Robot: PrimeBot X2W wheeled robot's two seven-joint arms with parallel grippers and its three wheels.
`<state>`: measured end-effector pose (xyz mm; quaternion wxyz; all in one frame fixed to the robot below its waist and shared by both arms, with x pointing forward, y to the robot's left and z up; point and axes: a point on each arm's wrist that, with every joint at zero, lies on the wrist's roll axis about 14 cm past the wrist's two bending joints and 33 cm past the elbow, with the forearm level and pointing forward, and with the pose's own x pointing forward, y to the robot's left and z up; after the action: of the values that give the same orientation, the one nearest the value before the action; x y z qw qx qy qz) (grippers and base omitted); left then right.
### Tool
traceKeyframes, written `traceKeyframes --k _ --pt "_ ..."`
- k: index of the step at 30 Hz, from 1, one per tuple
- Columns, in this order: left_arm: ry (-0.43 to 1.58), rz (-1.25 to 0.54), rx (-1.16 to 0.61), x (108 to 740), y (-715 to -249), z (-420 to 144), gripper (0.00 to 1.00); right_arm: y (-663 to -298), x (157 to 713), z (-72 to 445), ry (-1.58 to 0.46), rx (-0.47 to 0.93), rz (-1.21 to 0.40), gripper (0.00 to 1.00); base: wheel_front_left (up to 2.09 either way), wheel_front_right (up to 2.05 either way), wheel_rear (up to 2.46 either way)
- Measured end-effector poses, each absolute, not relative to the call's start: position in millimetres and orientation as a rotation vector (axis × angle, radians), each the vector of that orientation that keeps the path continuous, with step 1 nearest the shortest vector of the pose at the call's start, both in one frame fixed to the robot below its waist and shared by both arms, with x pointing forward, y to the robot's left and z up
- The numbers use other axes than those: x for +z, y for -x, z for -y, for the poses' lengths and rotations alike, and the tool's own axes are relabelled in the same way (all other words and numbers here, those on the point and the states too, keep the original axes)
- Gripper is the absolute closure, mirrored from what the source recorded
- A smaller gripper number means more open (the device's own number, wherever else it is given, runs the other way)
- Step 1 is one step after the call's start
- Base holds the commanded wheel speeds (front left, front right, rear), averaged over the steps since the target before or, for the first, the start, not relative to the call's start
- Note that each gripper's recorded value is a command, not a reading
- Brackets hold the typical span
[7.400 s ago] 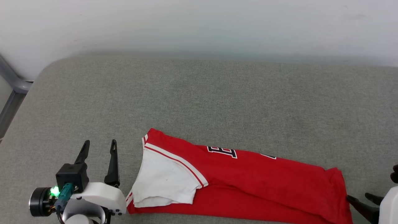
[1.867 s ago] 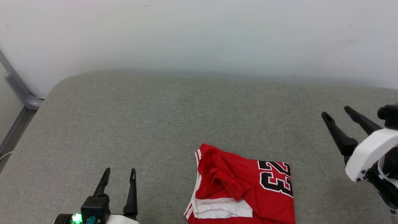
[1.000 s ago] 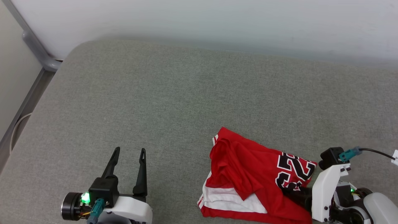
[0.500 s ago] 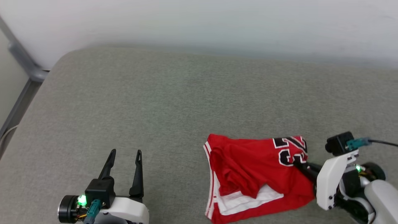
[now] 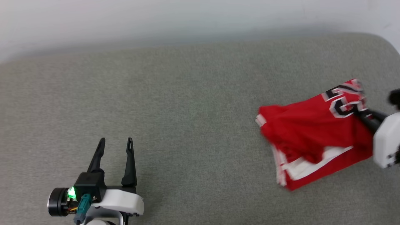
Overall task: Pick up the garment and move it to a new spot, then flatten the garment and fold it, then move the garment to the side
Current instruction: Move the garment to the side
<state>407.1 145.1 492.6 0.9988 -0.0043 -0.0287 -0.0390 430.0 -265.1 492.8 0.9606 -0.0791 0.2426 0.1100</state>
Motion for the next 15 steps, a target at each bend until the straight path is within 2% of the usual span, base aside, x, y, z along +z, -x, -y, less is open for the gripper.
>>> traceKeyframes --k 8,15 --pt "0.007 0.037 -0.131 476 -437 -130 0.00 -442 495 375 0.229 -0.054 -0.539 1.00 0.00 0.00 0.00" --pt "-0.001 0.018 -0.129 460 -458 -131 0.00 -452 482 438 0.273 -0.231 -0.601 1.00 0.00 0.00 0.00"
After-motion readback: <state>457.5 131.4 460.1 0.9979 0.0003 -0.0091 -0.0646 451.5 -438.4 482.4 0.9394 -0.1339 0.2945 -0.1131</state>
